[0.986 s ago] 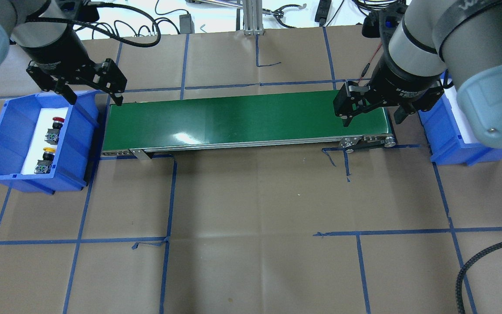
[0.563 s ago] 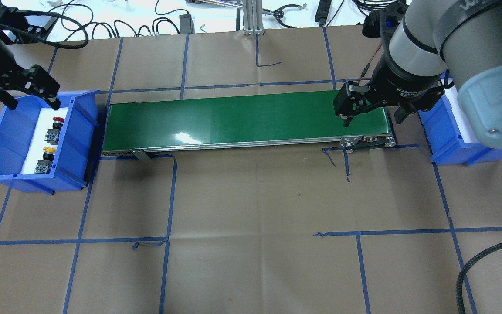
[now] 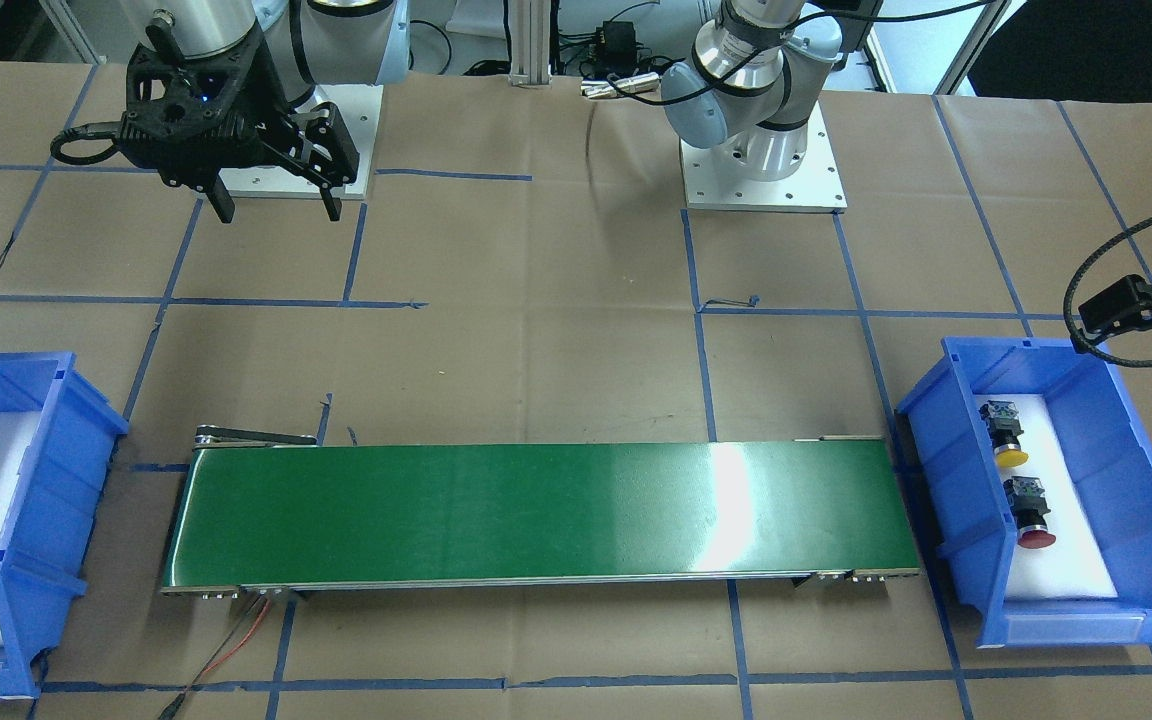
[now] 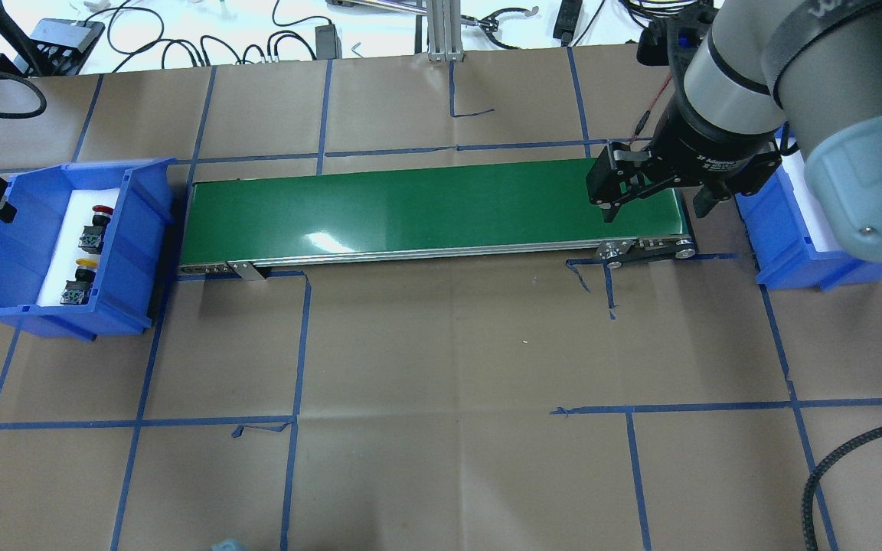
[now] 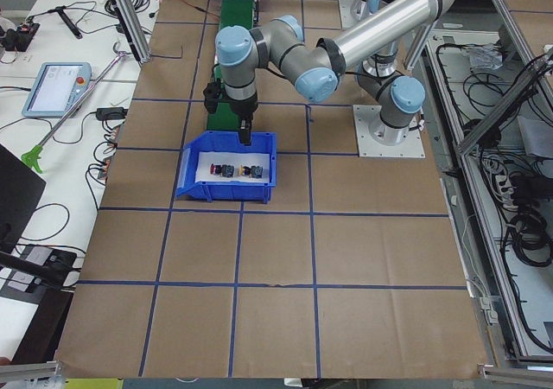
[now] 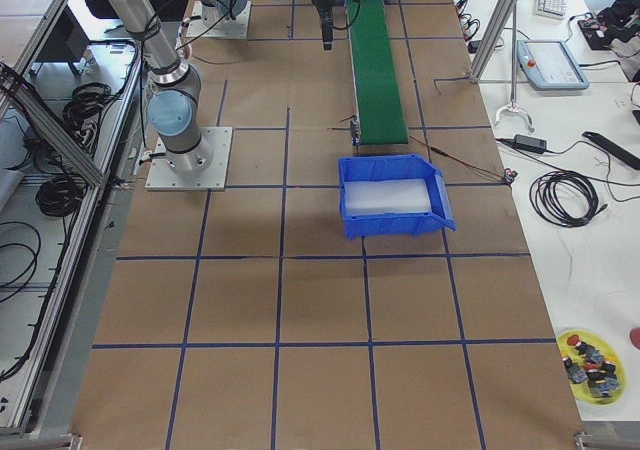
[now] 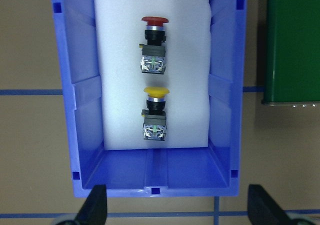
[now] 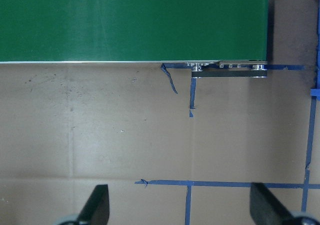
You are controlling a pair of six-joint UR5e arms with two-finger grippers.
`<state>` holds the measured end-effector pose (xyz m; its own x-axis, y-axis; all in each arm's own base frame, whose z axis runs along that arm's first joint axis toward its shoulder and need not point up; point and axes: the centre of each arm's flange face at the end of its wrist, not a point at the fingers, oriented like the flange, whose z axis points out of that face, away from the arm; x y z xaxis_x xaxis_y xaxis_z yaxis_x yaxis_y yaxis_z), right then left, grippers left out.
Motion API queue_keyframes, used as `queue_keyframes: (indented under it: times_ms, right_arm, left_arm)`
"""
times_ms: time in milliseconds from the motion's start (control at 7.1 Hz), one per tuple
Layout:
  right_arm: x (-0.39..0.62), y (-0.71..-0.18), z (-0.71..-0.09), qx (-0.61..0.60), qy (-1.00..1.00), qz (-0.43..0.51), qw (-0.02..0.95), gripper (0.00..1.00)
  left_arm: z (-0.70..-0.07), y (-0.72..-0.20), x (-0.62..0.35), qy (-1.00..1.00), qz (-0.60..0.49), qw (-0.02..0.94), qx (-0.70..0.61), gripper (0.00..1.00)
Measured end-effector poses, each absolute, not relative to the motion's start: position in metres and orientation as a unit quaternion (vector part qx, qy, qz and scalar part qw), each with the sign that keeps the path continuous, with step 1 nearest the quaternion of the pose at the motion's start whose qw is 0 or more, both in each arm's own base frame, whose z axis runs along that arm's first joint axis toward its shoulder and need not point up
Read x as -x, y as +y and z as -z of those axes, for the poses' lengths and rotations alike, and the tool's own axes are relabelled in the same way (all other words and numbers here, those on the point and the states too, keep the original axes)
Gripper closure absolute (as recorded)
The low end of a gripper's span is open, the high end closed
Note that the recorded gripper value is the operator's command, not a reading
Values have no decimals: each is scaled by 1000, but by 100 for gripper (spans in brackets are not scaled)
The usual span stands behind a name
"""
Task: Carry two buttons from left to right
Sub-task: 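Lower the left gripper onto the yellow-capped button and close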
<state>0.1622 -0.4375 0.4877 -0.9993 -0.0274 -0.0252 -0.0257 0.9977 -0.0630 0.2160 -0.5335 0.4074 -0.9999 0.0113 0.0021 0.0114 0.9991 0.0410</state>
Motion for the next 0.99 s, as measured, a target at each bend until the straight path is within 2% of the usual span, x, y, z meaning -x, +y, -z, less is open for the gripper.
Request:
queue_keyframes:
  times_ms: [986]
  right_arm:
    - [-162,-438,-487,13,999,29,13,0]
  left_arm:
    - [-287,-505,-204,-1000,3,-5,2,2]
